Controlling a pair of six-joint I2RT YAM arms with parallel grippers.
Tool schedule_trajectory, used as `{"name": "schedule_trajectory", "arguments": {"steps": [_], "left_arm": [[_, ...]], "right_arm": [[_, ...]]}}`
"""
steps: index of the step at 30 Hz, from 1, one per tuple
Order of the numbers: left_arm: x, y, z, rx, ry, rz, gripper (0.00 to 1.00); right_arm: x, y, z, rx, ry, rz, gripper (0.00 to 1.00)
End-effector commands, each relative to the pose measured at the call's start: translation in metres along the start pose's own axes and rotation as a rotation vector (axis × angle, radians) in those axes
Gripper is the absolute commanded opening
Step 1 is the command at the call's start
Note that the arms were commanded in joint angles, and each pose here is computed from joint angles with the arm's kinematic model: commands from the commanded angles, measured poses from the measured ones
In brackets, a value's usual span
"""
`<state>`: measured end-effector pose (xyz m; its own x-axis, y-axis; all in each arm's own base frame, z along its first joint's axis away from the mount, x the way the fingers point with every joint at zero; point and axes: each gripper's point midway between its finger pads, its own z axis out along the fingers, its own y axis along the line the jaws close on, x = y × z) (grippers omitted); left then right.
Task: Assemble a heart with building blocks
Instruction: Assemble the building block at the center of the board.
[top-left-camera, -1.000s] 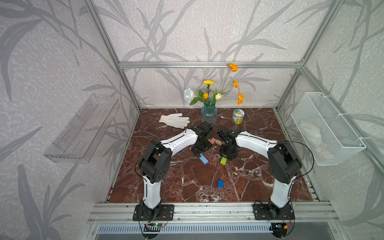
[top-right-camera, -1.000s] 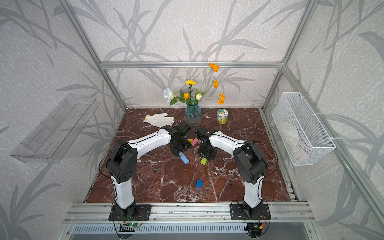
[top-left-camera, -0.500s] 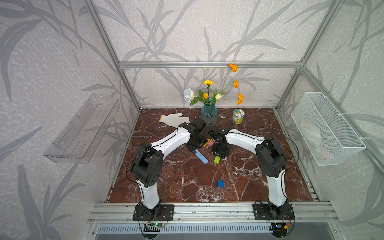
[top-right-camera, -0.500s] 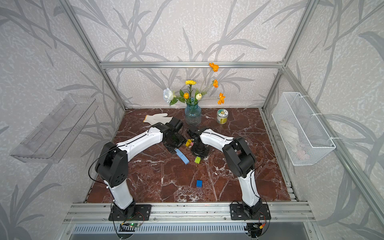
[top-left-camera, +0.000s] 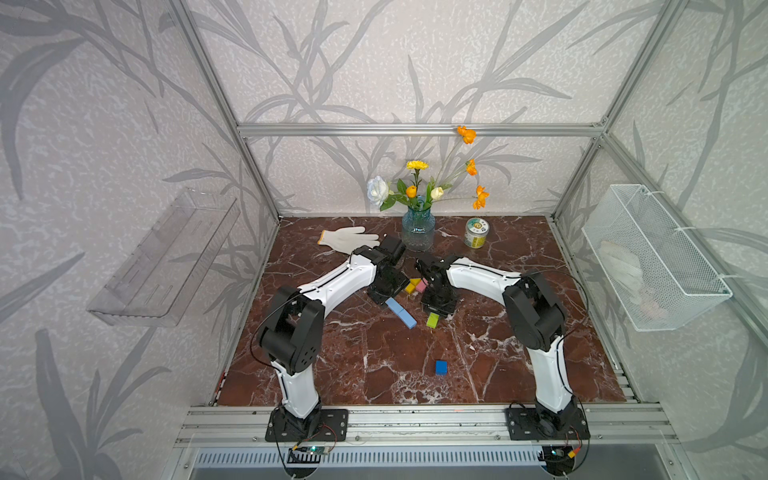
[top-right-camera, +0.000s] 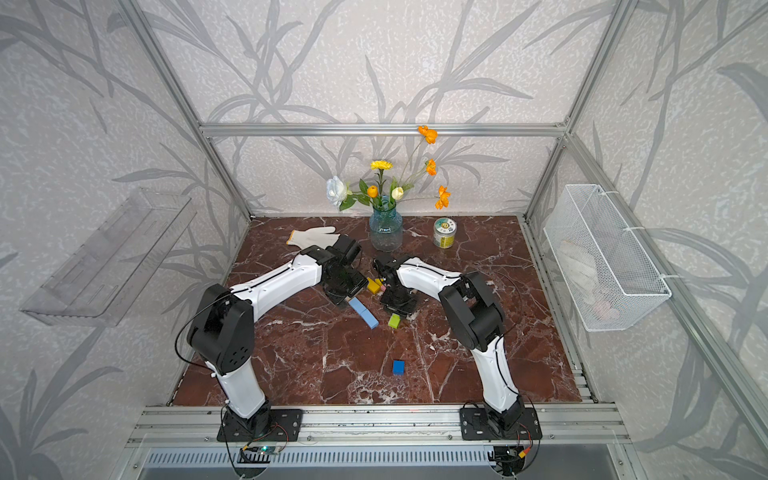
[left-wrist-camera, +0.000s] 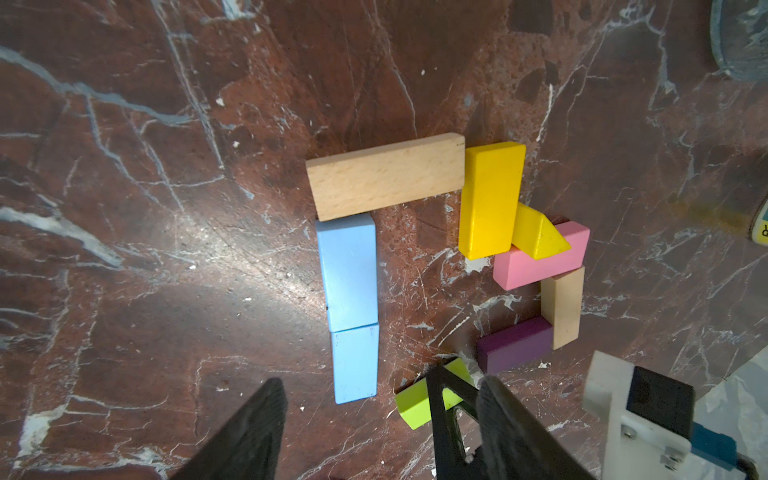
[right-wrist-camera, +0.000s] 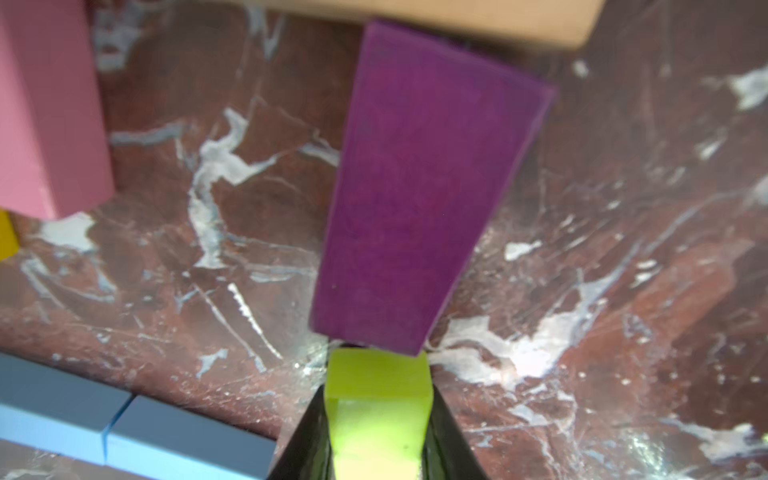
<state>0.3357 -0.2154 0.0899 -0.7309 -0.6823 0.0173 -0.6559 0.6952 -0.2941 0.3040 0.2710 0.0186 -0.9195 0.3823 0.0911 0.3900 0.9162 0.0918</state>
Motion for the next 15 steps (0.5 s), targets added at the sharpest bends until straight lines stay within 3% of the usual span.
{"name": "schedule_trajectory", "arguments": {"steps": [1, 15], "left_arm": [[0.0001, 0.0052, -0.0074, 0.007, -0.001, 0.005, 0.74], [-0.0045, 0.0057, -0.0057, 0.008, 0.002, -0.009, 0.74]], "right_arm": [[-0.0026, -0.0019, 0.0026, 0.017, 0.014, 0.025, 0.19], [-0.0101, 0.0013, 0.0058, 0.005, 0.028, 0.06, 0.19]]}}
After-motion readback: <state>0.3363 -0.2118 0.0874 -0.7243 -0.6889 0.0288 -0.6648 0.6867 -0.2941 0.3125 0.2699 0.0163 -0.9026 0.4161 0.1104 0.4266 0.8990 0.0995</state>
